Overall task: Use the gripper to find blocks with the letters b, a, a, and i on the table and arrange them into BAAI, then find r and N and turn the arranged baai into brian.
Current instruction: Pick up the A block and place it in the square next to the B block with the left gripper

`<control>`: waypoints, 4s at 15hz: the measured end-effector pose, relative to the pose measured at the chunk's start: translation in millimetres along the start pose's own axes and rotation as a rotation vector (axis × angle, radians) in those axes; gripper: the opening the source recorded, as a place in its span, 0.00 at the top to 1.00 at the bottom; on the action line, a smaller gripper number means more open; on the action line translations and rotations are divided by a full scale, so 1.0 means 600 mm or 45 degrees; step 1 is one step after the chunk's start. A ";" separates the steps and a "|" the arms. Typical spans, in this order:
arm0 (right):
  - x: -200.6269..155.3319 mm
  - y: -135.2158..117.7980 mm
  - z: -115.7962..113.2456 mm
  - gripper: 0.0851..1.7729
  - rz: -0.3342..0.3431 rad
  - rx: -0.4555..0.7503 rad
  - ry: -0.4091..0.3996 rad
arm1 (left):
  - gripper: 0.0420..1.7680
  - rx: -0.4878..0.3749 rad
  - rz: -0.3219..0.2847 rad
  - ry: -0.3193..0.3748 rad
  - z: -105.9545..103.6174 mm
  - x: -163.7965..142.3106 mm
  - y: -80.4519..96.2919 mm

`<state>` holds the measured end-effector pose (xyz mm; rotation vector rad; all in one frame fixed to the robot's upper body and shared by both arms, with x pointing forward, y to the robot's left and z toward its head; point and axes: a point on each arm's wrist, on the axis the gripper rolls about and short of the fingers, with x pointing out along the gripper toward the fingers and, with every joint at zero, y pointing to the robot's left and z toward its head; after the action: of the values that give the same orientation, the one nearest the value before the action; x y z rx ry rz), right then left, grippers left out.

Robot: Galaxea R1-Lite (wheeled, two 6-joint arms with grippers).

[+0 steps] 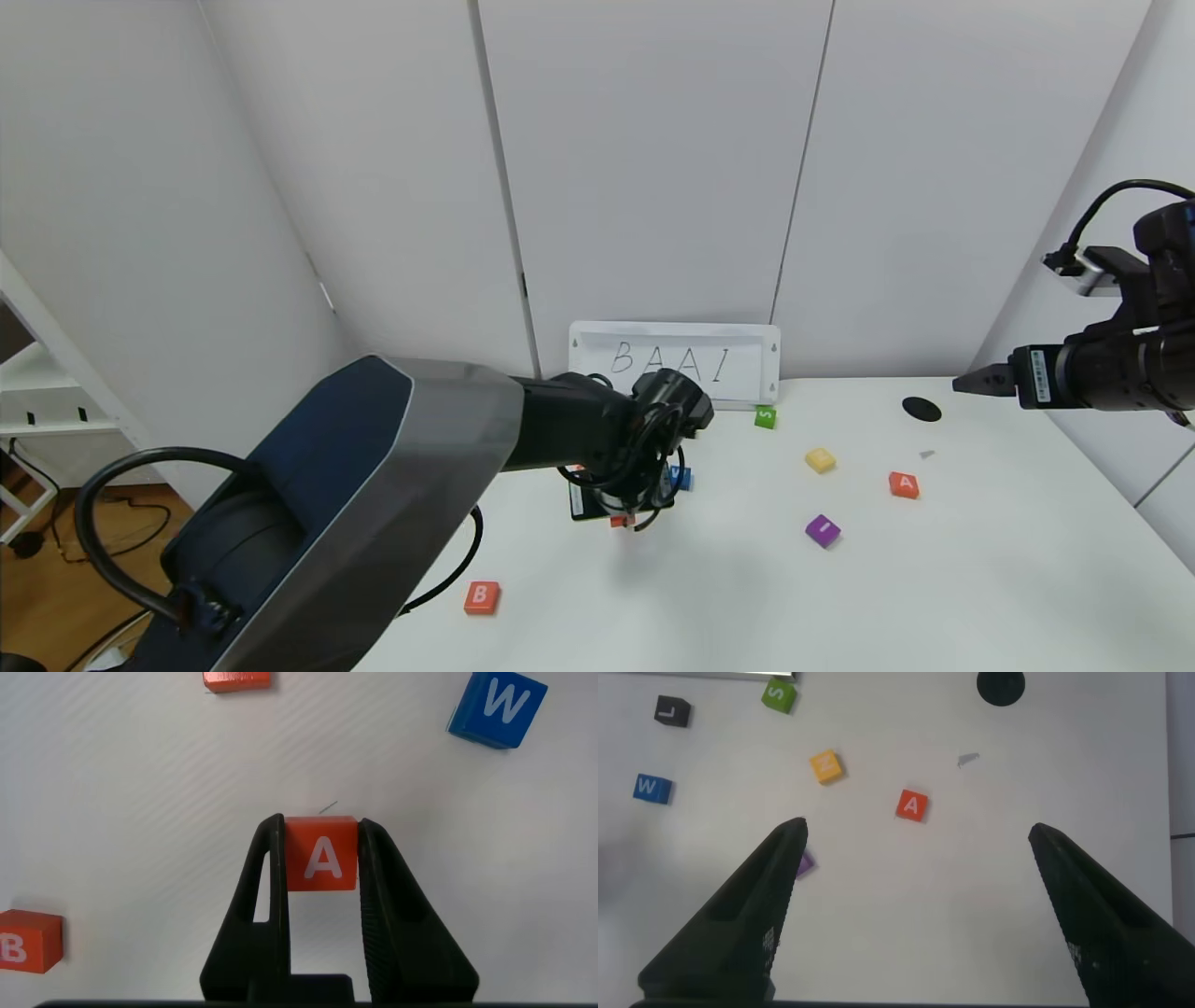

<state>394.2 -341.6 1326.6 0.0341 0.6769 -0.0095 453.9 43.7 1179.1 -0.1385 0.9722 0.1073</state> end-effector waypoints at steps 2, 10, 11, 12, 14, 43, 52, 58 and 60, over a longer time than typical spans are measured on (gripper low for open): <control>0.000 0.000 0.000 0.04 0.000 0.000 0.000 | 0.74 0.001 0.002 0.002 -0.001 -0.010 0.006; 0.000 0.000 0.000 0.04 -0.001 0.001 -0.001 | 0.74 0.009 0.032 0.030 -0.010 -0.047 0.041; -0.001 0.000 0.000 0.04 0.000 0.000 -0.002 | 0.74 0.002 0.030 0.026 -0.012 -0.051 0.047; -0.001 0.000 0.000 0.04 0.000 0.000 -0.002 | 0.74 -0.005 0.026 0.022 -0.015 -0.053 0.054; -0.001 0.000 0.000 0.04 0.000 0.000 -0.003 | 0.74 -0.028 0.007 -0.003 -0.019 -0.055 0.069; 0.007 -0.001 -0.002 0.04 -0.008 0.001 0.014 | 0.74 0.125 -0.077 0.100 -0.103 -0.006 0.115; 0.007 -0.001 -0.002 0.04 -0.008 0.002 0.013 | 0.74 0.122 -0.071 0.101 -0.105 -0.005 0.116; 0.008 -0.001 -0.002 0.04 -0.009 0.001 0.015 | 0.74 0.113 -0.080 0.091 -0.103 -0.005 0.114; 0.008 -0.001 -0.002 0.04 -0.008 0.002 0.016 | 0.74 0.106 -0.092 0.075 -0.103 -0.003 0.114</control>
<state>397.3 -342.3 1322.5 0.0333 0.6892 -0.0158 392.1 100.9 1141.9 -0.1004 1.0277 -0.0041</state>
